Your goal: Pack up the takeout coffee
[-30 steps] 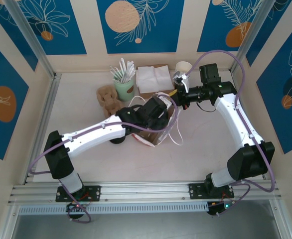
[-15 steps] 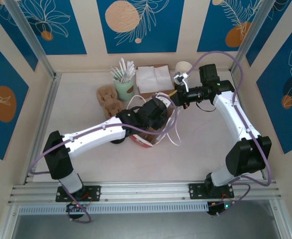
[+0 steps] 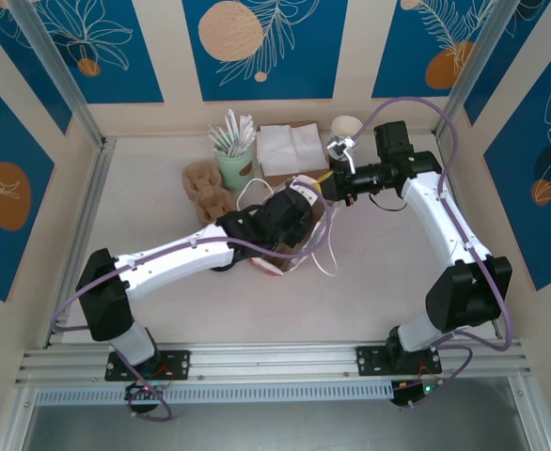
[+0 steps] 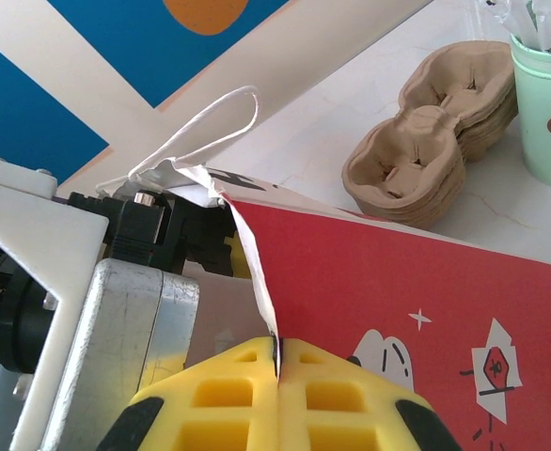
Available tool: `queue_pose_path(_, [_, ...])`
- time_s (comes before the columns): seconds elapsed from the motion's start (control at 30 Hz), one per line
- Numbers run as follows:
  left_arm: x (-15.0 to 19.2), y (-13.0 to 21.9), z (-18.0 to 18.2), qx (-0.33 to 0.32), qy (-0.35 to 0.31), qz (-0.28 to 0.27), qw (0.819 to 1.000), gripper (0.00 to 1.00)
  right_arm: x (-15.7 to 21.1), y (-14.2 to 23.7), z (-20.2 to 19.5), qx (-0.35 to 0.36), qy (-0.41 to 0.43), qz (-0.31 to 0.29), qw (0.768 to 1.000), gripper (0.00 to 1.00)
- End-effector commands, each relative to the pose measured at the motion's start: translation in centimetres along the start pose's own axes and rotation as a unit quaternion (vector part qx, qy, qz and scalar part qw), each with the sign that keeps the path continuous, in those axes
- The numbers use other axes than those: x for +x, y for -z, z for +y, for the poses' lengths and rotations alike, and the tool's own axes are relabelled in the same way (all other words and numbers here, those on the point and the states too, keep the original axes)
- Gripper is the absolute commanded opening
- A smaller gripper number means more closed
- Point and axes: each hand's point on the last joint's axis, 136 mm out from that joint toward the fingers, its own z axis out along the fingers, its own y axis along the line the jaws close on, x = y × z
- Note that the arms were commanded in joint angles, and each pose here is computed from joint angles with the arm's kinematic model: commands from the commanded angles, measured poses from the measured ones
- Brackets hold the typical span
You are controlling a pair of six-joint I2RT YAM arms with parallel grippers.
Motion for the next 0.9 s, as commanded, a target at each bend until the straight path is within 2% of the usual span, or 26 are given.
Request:
queue_pose_path(0.0, [-0.8,0.7,0.5,-0.01,0.003,-0.016,1.0,0.62,-0.1,-0.1,1.1,-0.024,0.0,-0.002,1.0,0.0])
queue_pose_path(0.47, [-0.5,0.7,1.1,-0.025,-0.01,-0.015,1.0,0.62,0.4,-0.1,1.9,-0.034,-0.006,0.0,0.999,0.0])
queue_pose_path(0.87, [0.3,0.5,0.3,-0.003,-0.007,-0.001,1.0,0.62,0.5,-0.6,2.5,-0.043,-0.001,0.006,0.999,0.0])
